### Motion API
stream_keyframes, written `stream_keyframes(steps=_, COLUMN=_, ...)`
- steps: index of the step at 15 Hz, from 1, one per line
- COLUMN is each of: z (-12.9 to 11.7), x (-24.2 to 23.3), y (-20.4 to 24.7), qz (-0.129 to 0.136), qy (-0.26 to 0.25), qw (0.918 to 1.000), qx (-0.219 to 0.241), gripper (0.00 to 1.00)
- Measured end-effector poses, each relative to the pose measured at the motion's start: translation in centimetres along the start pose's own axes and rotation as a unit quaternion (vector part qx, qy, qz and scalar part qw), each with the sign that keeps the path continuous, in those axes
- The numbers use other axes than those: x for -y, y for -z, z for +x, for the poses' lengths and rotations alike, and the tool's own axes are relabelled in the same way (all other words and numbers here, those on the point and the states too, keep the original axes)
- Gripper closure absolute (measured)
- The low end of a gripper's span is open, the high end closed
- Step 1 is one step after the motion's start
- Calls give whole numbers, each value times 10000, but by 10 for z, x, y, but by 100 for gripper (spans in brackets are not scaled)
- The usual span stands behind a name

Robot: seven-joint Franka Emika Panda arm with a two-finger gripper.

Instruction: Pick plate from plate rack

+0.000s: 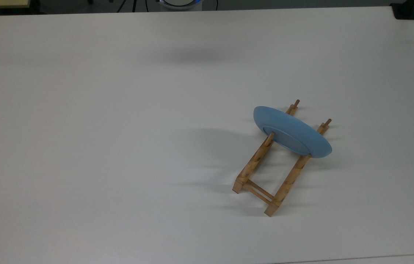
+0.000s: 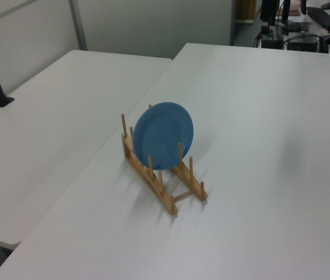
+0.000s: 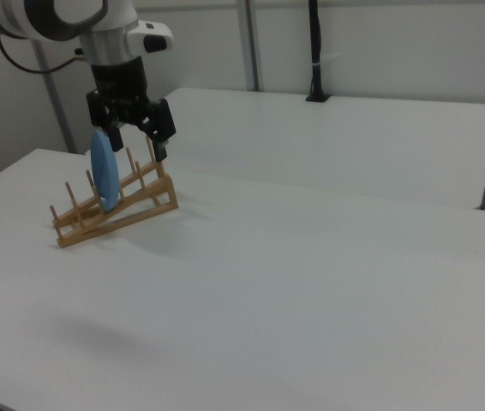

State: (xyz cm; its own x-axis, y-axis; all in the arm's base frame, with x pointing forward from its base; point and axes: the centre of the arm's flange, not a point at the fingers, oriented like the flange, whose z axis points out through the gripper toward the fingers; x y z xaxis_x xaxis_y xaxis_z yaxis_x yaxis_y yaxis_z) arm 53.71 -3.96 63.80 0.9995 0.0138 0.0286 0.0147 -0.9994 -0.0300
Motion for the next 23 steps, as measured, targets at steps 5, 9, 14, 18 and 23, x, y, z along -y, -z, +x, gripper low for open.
stream_keyframes(steps=5, z=0, x=0, y=0, qz=0, qy=3, qw=10000, qx=4, gripper=0)
stream_keyframes(steps=9, z=0, x=1, y=-1, qz=0, qy=123, qw=9999, qx=6, gripper=0)
stream_keyframes(steps=14, z=7, x=36, y=-3, qz=-49, qy=1745, qw=9846, qx=-72, gripper=0)
stream_keyframes(steps=18, z=33, x=104, y=3, qz=-287, qy=1699, qw=9797, qx=-1020, gripper=0)
stream_keyframes(steps=23, z=53, x=154, y=-2, qz=-281, qy=1674, qw=9703, qx=-1725, gripper=0)
